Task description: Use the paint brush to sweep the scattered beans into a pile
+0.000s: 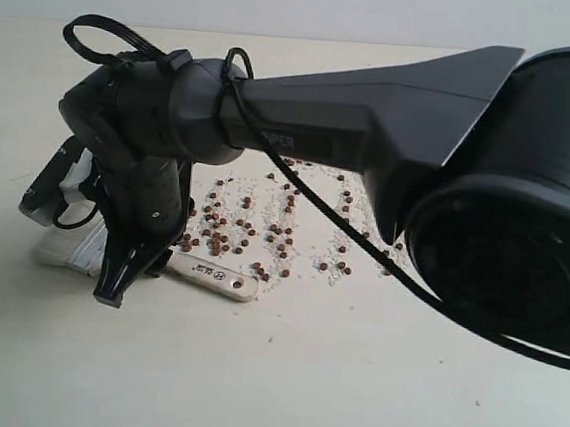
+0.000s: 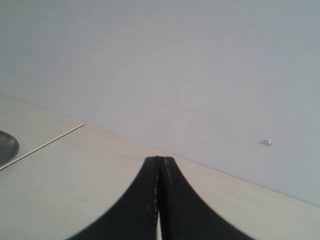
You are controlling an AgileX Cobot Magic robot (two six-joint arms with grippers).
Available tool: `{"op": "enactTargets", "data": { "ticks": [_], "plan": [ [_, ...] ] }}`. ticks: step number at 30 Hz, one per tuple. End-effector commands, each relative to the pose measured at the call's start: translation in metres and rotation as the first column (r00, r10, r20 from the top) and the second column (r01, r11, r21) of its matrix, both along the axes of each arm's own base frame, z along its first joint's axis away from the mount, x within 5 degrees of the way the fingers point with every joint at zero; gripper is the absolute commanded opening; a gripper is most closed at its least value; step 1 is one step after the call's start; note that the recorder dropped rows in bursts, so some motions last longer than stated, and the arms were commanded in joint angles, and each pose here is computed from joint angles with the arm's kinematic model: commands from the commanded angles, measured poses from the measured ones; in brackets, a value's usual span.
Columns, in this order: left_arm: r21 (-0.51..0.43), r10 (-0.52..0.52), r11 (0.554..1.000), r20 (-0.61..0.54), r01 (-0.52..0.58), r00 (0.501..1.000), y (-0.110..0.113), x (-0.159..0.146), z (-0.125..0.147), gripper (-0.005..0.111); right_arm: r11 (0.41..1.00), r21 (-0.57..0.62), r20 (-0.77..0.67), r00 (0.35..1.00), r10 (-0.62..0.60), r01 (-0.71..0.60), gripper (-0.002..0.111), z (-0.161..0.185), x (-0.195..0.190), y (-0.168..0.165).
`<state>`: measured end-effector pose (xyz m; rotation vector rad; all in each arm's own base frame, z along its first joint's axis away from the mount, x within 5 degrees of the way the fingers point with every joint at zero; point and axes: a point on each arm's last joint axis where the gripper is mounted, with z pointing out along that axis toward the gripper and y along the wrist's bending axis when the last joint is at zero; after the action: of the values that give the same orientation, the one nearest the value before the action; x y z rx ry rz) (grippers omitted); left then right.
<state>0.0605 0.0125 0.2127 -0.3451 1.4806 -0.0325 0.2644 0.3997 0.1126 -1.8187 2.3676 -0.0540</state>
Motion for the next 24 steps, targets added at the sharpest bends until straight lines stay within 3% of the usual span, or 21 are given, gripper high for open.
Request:
{"op": "enactTargets", "data": {
  "ticks": [1, 24],
  "plan": [
    [0.005, -0.003, 1.000, 0.006, 0.003, 1.000, 0.000, 0.000, 0.000, 0.000, 0.999, -0.039, -0.020, 1.000, -0.007, 0.006, 0.000, -0.008, 0.001, -0.003],
    [0.005, -0.003, 1.000, 0.006, 0.003, 1.000, 0.000, 0.000, 0.000, 0.000, 0.993, 0.085, 0.118, 0.988, -0.094, 0.084, 0.000, 0.047, 0.008, -0.003]
  ]
}}
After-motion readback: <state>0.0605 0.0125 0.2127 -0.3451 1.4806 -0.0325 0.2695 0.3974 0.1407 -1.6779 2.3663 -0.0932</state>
